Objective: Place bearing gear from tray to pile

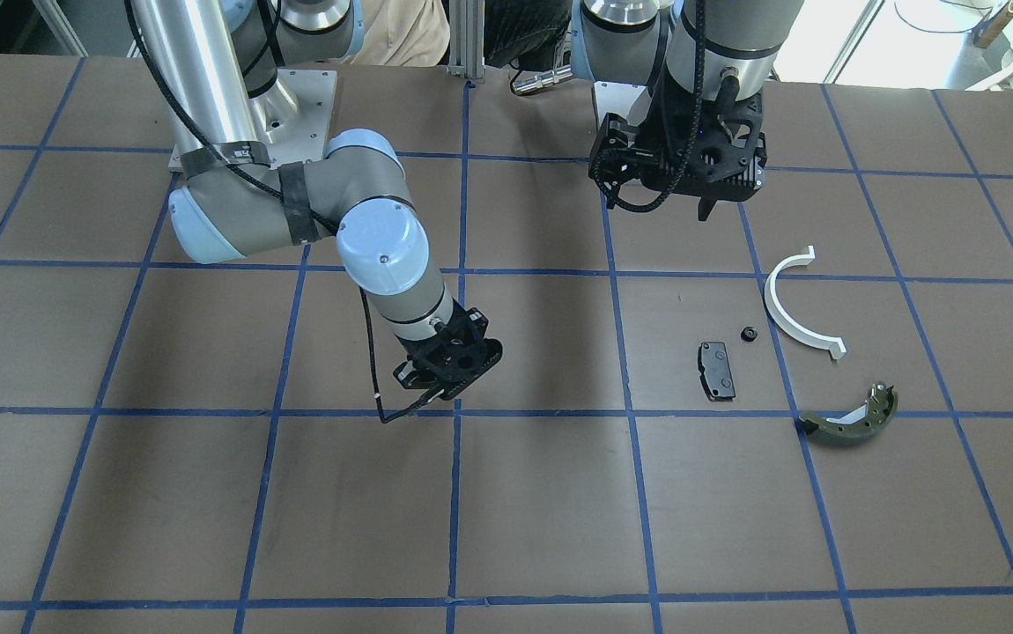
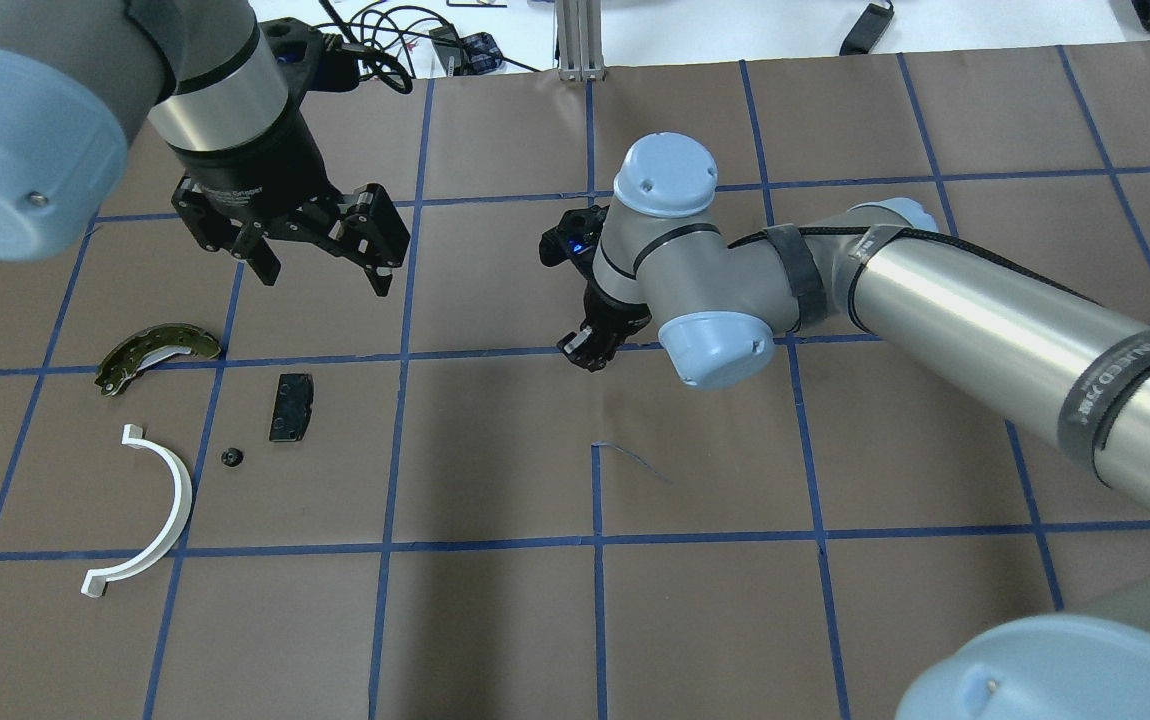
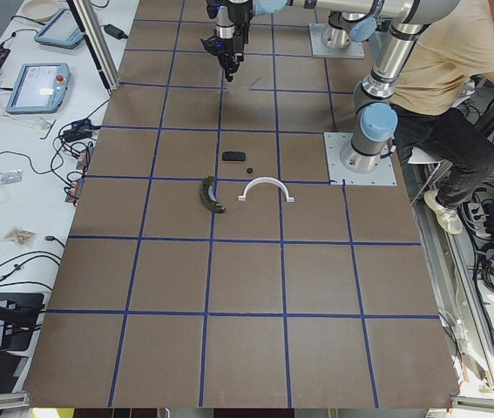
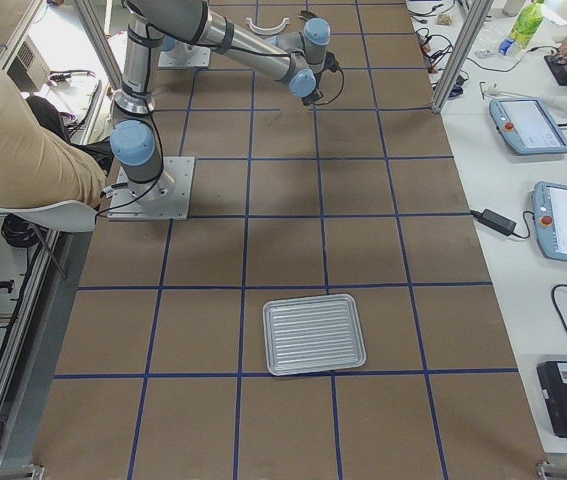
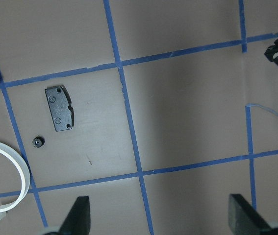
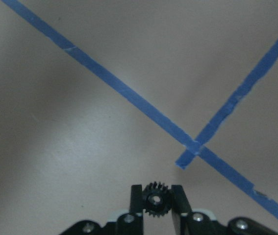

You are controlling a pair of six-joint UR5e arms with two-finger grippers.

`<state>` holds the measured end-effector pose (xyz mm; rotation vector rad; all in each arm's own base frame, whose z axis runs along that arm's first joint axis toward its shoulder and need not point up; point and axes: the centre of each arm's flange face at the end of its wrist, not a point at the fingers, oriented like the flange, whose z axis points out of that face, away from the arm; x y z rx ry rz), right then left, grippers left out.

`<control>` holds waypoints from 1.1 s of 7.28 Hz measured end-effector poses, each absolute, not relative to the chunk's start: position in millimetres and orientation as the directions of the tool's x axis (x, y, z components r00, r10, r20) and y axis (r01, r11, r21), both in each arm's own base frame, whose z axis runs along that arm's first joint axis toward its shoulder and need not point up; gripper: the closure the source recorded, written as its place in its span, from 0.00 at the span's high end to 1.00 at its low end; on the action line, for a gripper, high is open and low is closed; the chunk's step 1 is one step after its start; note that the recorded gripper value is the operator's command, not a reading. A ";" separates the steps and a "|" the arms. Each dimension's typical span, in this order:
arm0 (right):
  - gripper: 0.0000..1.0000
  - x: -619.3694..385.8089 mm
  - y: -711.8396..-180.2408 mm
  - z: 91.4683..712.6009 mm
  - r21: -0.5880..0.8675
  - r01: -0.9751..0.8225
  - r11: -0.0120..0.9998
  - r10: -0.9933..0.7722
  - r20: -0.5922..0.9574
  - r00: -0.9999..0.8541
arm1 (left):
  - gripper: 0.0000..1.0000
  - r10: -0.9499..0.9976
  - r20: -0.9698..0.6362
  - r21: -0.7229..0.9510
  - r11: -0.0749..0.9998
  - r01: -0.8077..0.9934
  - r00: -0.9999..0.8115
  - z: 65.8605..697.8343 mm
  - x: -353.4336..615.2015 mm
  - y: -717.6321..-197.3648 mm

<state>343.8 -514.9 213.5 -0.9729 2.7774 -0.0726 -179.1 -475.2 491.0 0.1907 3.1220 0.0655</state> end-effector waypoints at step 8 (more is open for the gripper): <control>1.00 372.1 -505.1 213.7 -0.153 -0.527 0.836 -0.547 -0.149 -0.824 | 1.00 0.043 -0.016 0.010 0.999 0.042 -0.999 491.3 -165.9 -484.7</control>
